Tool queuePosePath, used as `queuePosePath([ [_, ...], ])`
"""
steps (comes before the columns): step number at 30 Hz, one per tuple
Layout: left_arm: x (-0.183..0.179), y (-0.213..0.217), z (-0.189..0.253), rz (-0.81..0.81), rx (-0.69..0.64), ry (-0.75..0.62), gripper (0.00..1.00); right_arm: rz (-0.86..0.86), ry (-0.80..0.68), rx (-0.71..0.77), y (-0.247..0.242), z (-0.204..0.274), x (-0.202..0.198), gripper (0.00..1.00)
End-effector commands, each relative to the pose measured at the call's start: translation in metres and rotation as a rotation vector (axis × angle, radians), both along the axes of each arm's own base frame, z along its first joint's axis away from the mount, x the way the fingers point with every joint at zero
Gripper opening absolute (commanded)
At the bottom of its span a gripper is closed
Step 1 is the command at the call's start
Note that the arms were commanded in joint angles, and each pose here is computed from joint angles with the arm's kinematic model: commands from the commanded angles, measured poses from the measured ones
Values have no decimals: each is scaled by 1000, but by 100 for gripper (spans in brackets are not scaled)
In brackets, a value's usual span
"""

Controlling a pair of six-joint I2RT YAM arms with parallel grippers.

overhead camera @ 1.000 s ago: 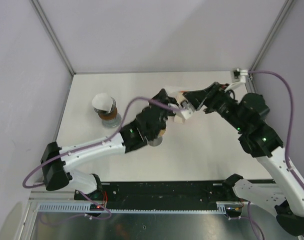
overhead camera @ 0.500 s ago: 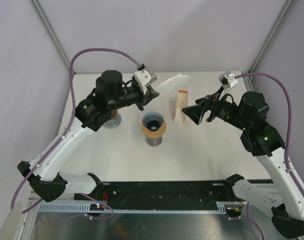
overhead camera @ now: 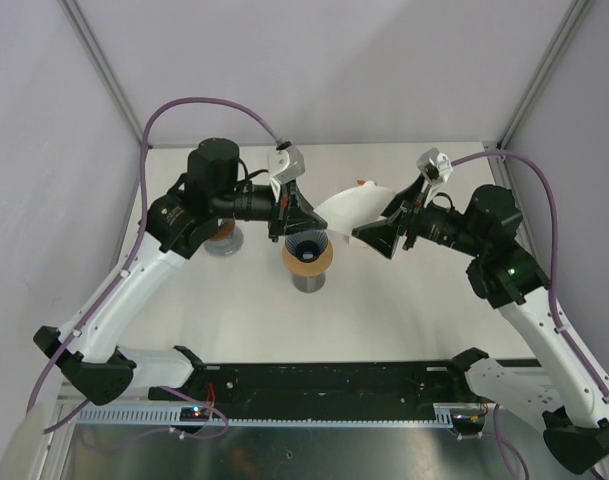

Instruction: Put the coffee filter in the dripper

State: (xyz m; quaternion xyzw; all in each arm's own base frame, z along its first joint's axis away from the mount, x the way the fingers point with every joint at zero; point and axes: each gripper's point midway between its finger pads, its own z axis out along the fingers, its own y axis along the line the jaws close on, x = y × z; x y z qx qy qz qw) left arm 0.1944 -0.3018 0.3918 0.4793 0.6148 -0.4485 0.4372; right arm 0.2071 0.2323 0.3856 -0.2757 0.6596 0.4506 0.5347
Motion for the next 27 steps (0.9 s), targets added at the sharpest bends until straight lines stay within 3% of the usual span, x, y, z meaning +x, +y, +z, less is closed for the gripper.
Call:
queuePosePath([
  [1,-36,7,27,-136,-65,-19,0,75,-58,78,13,23,1,83],
  [6,-41,9,27,-156,-66,-30,0,104,-72,104,16,26,-2,76],
  [8,-40,9,26,-150,-63,-33,0,129,-74,103,17,25,-6,57],
  [10,-37,9,24,-140,-57,-36,0,162,-90,109,18,28,-12,23],
  [12,-35,9,21,-133,-51,-34,0,188,-111,110,19,31,-18,6],
  [19,-25,9,6,-89,-18,-33,5,262,-135,26,17,11,-35,0],
  [20,-24,10,3,-82,-11,-37,10,265,-146,10,16,8,-36,0],
  [23,-14,14,-5,-43,18,-60,48,260,-171,-40,9,-1,-42,0],
  [25,-6,19,-5,-2,31,-84,68,254,-210,-78,3,-6,-46,0],
  [27,-1,24,-2,26,36,-107,81,263,-234,-112,-2,-12,-51,0],
])
